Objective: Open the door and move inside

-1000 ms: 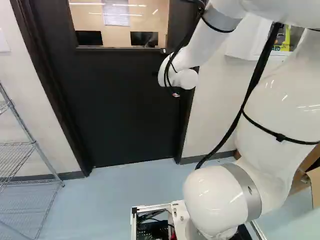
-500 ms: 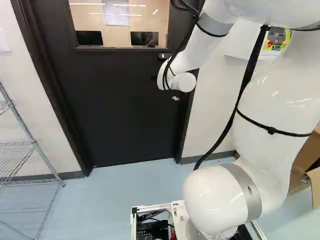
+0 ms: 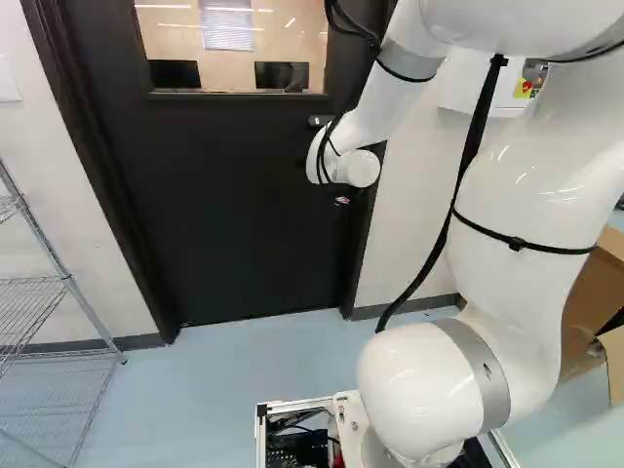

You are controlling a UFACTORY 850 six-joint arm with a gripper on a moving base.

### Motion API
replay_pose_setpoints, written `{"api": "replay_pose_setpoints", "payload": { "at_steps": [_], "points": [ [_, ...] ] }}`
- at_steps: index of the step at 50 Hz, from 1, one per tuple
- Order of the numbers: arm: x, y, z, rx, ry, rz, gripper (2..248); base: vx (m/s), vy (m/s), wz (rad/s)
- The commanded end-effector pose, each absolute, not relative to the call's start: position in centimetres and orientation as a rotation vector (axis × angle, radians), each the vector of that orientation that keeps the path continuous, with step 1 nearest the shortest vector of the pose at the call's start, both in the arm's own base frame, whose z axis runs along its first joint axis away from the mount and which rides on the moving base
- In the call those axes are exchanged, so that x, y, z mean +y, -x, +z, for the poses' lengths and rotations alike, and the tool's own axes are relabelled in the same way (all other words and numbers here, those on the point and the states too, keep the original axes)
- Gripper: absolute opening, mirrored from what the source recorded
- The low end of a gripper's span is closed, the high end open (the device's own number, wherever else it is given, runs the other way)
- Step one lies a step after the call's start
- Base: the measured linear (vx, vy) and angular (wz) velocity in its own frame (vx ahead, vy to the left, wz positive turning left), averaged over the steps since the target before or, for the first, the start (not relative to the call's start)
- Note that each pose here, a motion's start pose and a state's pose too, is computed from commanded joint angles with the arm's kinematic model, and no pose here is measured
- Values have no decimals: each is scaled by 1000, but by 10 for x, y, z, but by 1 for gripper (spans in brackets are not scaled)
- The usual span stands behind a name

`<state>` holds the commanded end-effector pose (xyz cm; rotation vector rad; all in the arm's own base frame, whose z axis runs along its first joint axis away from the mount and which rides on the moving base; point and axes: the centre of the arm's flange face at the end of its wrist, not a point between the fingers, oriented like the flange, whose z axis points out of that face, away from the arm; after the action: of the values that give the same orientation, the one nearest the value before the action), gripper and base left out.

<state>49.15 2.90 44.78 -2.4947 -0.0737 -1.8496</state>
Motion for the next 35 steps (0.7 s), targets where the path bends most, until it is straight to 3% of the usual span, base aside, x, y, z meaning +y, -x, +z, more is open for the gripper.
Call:
{"api": "replay_pose_setpoints", "payload": {
  "at_steps": [35],
  "points": [
    [27, -497, 428, -16, 2537, -1799, 247, 0, 0, 0]
  ]
}}
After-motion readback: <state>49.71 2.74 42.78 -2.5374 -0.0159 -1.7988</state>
